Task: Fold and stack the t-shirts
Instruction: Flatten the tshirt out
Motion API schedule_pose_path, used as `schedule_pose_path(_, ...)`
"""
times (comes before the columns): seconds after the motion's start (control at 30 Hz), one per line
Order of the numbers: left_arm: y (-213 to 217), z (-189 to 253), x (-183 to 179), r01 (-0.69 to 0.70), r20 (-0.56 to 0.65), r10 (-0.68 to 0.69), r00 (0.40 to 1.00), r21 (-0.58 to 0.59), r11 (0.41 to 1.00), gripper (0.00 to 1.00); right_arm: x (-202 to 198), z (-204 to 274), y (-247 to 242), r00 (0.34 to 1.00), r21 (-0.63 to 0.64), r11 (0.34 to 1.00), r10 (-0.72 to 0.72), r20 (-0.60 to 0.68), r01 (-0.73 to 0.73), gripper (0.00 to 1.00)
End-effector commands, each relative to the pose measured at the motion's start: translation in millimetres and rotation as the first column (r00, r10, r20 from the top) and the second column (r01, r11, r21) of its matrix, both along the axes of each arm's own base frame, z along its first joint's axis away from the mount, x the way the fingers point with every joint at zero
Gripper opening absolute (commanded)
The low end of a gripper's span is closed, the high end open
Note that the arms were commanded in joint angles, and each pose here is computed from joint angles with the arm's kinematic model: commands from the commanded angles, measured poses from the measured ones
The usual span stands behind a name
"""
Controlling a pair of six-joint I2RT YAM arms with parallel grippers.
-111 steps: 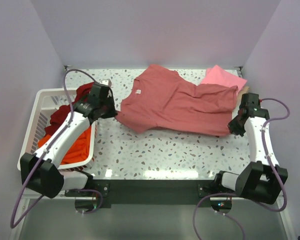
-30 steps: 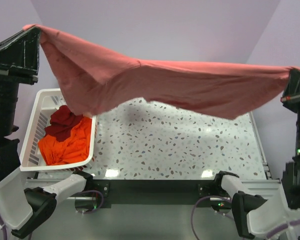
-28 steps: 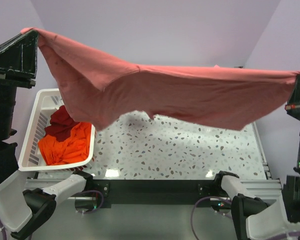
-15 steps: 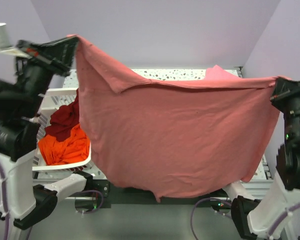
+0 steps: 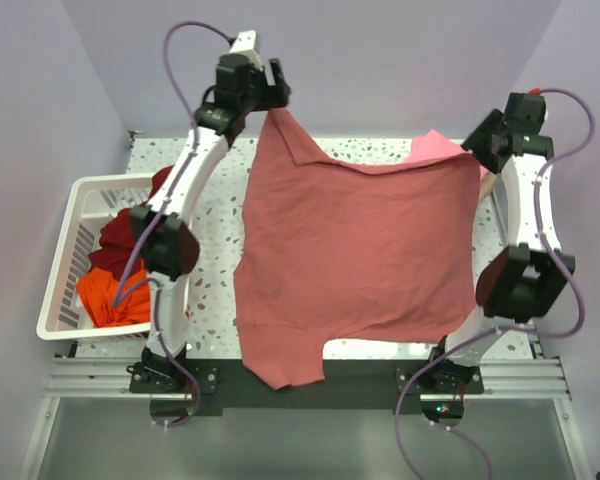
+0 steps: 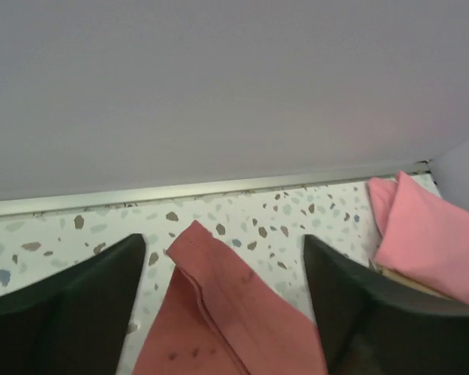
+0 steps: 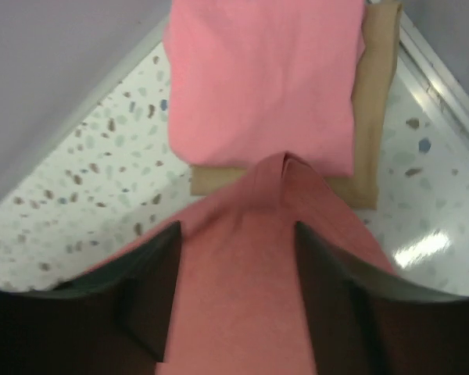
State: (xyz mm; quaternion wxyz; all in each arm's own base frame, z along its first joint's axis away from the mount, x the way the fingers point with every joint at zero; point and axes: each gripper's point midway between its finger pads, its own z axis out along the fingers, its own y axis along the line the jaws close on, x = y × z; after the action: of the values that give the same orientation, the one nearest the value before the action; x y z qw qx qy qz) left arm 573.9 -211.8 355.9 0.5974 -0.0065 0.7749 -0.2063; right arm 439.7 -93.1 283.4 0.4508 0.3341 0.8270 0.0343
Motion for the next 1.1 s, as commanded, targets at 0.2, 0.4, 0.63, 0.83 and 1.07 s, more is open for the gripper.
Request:
schedule_pose_path(0.2, 8.9, 42.5, 9.9, -0.009, 0.163, 0.011, 0.987, -0.016, 1.0, 1.0, 35.3, 17.4, 15.4, 0.989, -0.006, 0.991, 0.137, 0.062, -0.136, 0.98)
schedule_pose_path(0.4, 0.8, -15.5, -64.8, 0.113, -0.031, -0.114, 0.993, -0.037, 0.993, 1.0, -19.9, -12.1, 57.8, 0.969, 0.058, 0.968, 0.246, 0.0, -0.245, 0.98)
schedule_pose_path(0.63, -5.1, -122.6, -144.3, 0.149, -0.316, -0.15, 0.937, -0.027, 0.989, 1.0, -86.7, -83.6, 146.9, 0.899, 0.109, 0.914, 0.404, -0.169, -0.39, 0.98)
schedule_pose_path(0.83, -2.4, -194.3, -176.7, 0.134, -0.519, -0.133, 0.844, -0.035, 0.99, 1.0, -122.0, -140.4, 162.9, 0.869, 0.172, 0.914, 0.403, -0.285, -0.368, 0.98)
schedule_pose_path(1.07, 0.5, -265.2, -185.6, 0.135, -0.656, -0.097, 0.748, 0.007, 0.991, 1.0, -132.3, -188.7, 156.9, 0.833, 0.169, 0.926, 0.378, -0.405, -0.338, 0.98)
